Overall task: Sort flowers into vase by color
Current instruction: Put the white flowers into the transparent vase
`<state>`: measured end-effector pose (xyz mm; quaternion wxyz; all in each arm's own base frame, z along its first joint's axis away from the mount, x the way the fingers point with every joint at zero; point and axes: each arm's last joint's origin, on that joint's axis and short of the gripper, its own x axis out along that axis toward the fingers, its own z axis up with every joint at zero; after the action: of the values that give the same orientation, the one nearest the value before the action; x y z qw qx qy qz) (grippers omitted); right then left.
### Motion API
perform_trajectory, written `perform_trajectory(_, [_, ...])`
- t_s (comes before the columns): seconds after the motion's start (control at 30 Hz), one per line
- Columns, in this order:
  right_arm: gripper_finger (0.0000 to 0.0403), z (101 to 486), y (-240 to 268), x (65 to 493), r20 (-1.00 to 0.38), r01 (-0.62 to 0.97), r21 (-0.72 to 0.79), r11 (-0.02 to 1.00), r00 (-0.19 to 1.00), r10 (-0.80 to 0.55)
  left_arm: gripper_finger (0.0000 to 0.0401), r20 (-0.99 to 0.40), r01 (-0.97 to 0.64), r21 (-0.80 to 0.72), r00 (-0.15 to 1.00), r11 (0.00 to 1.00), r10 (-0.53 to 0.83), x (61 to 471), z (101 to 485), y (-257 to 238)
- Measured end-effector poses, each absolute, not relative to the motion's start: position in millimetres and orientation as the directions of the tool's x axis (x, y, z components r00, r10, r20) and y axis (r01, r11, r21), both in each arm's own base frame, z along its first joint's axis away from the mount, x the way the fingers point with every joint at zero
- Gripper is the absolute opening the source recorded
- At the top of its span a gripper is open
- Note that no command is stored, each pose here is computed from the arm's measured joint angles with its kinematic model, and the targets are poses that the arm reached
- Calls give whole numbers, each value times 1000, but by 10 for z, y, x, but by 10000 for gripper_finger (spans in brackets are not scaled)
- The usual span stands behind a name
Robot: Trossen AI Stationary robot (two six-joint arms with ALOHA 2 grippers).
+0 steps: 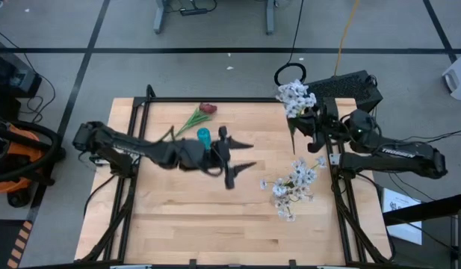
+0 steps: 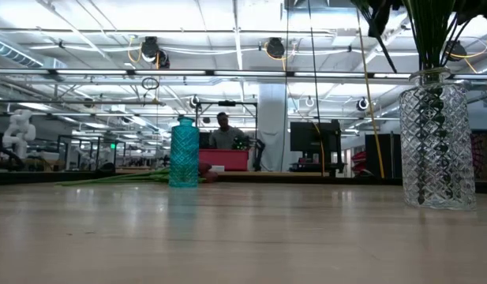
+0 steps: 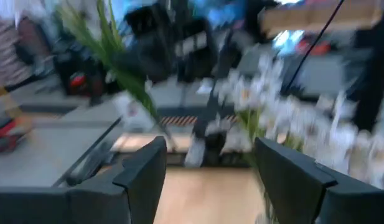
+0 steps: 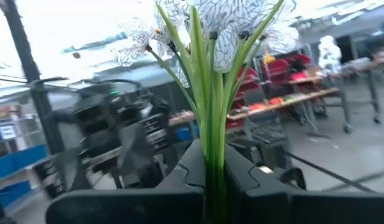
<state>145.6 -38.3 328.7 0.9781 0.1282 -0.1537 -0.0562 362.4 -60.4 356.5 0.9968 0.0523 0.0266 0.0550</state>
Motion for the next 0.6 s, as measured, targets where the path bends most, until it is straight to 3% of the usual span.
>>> perform_trajectory(0.17, [4,3305,-390,1547,326,32,236,971,939,-110,248,31,-4,84,1000,996,2,3706,3662,-265])
perform_trajectory(0.47, [4,3286,-338,1765,374,-40,141,989,927,-15,248,85,-96,81,992,992,89,3753,3700,158])
perform_trajectory(0.6, [4,3274,-311,1830,384,-48,100,994,923,6,248,111,-34,88,993,996,25,3748,3725,212])
